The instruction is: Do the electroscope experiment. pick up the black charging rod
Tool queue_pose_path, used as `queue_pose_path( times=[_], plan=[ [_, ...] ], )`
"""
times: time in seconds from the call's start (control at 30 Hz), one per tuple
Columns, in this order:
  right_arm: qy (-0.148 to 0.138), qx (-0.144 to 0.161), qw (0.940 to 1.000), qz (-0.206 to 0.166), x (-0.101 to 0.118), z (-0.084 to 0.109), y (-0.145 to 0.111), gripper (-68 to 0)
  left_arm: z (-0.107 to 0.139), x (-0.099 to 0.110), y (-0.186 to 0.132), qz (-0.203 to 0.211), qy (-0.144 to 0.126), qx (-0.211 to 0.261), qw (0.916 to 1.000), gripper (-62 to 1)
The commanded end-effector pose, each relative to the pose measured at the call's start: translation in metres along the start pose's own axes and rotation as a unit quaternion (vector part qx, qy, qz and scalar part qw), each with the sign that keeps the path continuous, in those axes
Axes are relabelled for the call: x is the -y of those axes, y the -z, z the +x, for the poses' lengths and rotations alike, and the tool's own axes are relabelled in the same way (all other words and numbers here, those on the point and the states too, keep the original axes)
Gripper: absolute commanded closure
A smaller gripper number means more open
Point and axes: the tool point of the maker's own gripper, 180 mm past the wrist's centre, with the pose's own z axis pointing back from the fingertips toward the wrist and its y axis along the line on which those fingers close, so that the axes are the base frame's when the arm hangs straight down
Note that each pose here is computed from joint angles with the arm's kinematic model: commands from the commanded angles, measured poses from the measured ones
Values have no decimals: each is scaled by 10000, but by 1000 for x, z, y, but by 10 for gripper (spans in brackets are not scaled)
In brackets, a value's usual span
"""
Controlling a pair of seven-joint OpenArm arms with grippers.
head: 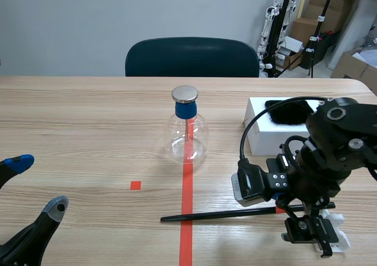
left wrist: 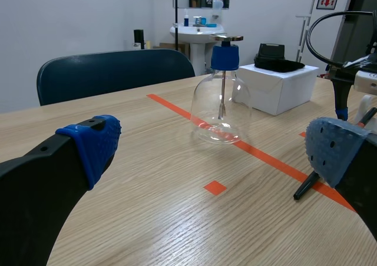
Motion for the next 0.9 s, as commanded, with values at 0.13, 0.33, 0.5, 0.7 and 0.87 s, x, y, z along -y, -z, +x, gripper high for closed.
queue_pose_path(
  times=[0.13, 0.33, 0.5, 0.7, 0.87],
  plan=[
    [-120, -110, 9998, -75, 4, -6, -5, -308, 8, -3, 3, 13, 59, 196, 9998, -623],
    [-122, -191, 9997, -79, 4, -9, -5, -256, 8, -3, 3, 13, 59, 196, 9998, -623],
    [-149, -246, 9995, -107, 5, -10, -5, -179, 8, -3, 3, 13, 59, 196, 9998, -623],
    [-150, -242, 9995, -107, 5, -10, -5, -103, 8, -3, 3, 13, 59, 196, 9998, -623],
    [-150, -240, 9995, -107, 5, -10, -5, -18, 8, -3, 3, 13, 59, 196, 9998, -623]
  ],
)
